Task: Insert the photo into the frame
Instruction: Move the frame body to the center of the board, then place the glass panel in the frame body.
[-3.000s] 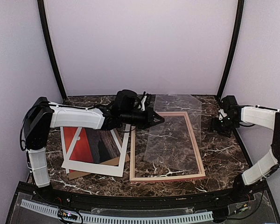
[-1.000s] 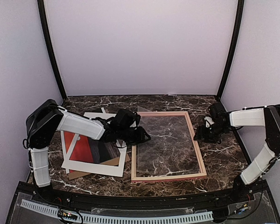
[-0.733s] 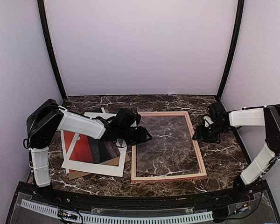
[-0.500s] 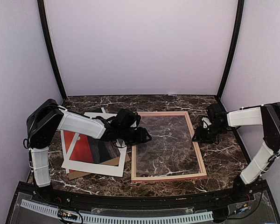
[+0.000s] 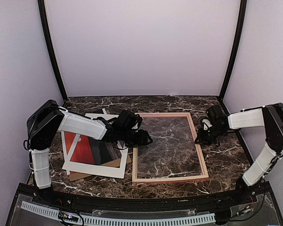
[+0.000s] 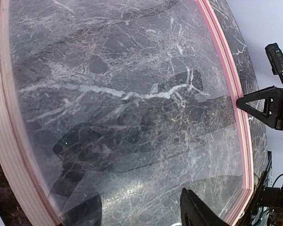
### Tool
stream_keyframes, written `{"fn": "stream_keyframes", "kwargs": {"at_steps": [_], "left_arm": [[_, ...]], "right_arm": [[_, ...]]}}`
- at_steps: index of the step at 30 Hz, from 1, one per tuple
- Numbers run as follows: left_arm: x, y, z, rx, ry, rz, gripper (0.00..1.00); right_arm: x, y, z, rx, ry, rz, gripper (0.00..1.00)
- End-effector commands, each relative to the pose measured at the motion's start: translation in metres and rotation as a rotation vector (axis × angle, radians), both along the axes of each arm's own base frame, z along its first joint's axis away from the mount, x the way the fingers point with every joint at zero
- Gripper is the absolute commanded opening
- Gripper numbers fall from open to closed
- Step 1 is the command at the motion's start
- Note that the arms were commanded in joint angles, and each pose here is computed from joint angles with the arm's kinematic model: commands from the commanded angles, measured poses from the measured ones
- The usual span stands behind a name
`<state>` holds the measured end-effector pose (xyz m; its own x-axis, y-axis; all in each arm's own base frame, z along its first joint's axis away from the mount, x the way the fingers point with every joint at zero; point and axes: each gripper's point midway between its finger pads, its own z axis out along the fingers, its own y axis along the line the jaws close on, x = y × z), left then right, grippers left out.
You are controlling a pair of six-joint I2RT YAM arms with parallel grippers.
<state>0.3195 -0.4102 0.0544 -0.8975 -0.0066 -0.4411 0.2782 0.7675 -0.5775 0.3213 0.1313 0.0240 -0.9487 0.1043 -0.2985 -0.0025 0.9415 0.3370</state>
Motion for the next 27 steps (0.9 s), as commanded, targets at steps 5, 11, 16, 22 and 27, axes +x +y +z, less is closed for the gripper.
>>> {"fn": "stream_keyframes", "kwargs": {"at_steps": [5,11,16,22,27], "left_arm": [[0.000,-0.008,0.007,-0.015,-0.009,-0.047,0.59],[0.000,-0.009,0.006,-0.004,-0.012,-0.061,0.59],[-0.002,-0.008,0.004,0.005,-0.007,-0.069,0.59],[-0.006,-0.008,0.001,0.008,0.005,-0.072,0.59],[-0.004,-0.008,0.003,0.014,-0.004,-0.072,0.60]], "right_arm": [[-0.033,-0.001,-0.008,0.020,0.026,-0.065,0.18],[-0.037,-0.012,0.001,-0.031,-0.003,-0.093,0.35],[-0.019,-0.012,0.028,-0.054,-0.072,-0.076,0.51],[-0.003,0.010,0.060,-0.003,-0.138,-0.008,0.59],[-0.004,0.054,0.067,0.091,-0.148,0.108,0.60]]}}
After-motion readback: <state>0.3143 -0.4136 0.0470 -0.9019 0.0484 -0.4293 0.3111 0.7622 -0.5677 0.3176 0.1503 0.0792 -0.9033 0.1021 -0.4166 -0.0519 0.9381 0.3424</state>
